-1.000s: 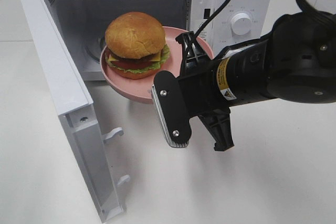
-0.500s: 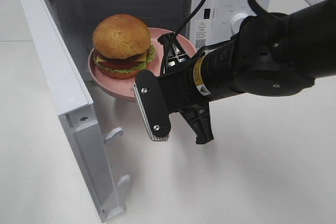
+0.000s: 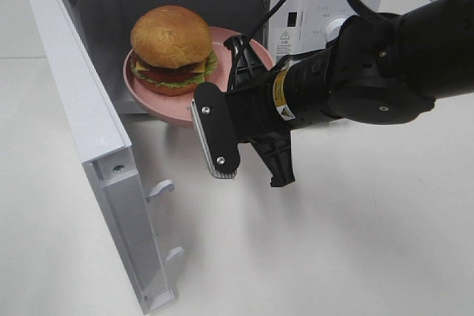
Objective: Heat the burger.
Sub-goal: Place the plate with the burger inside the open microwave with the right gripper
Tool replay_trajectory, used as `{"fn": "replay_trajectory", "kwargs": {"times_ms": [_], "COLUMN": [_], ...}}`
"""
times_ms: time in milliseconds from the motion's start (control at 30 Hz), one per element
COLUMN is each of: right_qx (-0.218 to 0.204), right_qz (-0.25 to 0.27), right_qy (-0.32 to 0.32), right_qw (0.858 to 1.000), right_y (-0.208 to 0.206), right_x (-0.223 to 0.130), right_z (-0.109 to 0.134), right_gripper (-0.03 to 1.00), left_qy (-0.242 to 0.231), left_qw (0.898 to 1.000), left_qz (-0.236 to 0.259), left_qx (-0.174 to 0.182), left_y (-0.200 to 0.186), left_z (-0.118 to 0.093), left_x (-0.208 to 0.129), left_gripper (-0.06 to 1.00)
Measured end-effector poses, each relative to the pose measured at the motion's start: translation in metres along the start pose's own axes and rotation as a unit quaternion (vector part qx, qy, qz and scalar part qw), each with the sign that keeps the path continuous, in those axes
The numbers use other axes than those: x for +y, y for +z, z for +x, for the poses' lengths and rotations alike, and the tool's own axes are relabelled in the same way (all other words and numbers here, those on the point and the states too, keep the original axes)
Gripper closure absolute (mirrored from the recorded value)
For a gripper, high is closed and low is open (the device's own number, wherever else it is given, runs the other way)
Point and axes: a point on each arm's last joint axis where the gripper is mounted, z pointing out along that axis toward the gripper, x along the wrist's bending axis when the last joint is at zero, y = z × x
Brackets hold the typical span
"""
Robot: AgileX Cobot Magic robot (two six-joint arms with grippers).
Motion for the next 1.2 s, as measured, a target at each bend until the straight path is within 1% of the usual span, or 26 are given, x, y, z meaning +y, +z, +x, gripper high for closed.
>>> {"fn": "replay_trajectory", "kwargs": {"times_ms": [200,367,433,467,733,800,833,867,967,1067,1200], "right_qx": [-0.001,0.012,0.028,0.028,0.04,0.056,0.056,0.068,0.078,0.078,0.068], "right_qz": [0.006,0.007,0.013,0.013,0.017,0.021,0.021,0.023,0.025,0.025,0.021], "right_qy": [0.002,0.0,-0.005,-0.005,-0.008,-0.012,-0.012,-0.008,-0.002,-0.001,-0.004], "right_qw": [1.0,1.0,1.0,1.0,0.999,0.998,0.998,0.997,0.997,0.997,0.997], "right_y": [0.001,0.012,0.019,0.019,0.027,0.032,0.032,0.037,0.042,0.044,0.049], "right_x": [-0.006,-0.007,-0.009,-0.009,-0.006,-0.007,-0.007,-0.006,-0.006,-0.006,-0.005], "right_z": [-0.002,0.001,0.002,0.002,-0.013,-0.015,-0.015,-0.015,-0.016,-0.018,-0.022], "right_gripper": [0.9,0.9,0.9,0.9,0.9,0.9,0.9,0.9,0.9,0.9,0.9], "left_qy": [0.0,0.0,0.0,0.0,0.0,0.0,0.0,0.0,0.0,0.0,0.0], "left_qw": [1.0,1.0,1.0,1.0,1.0,1.0,1.0,1.0,1.0,1.0,1.0], "left_qz": [0.0,0.0,0.0,0.0,0.0,0.0,0.0,0.0,0.0,0.0,0.0], "left_qx": [0.0,0.0,0.0,0.0,0.0,0.0,0.0,0.0,0.0,0.0,0.0], "left_y": [0.0,0.0,0.0,0.0,0.0,0.0,0.0,0.0,0.0,0.0,0.0], "left_z": [0.0,0.0,0.0,0.0,0.0,0.0,0.0,0.0,0.0,0.0,0.0], "left_x": [0.0,0.0,0.0,0.0,0.0,0.0,0.0,0.0,0.0,0.0,0.0], "left_gripper": [-0.05,-0.05,-0.05,-0.05,-0.05,-0.05,-0.05,-0.05,-0.05,-0.05,-0.05]}}
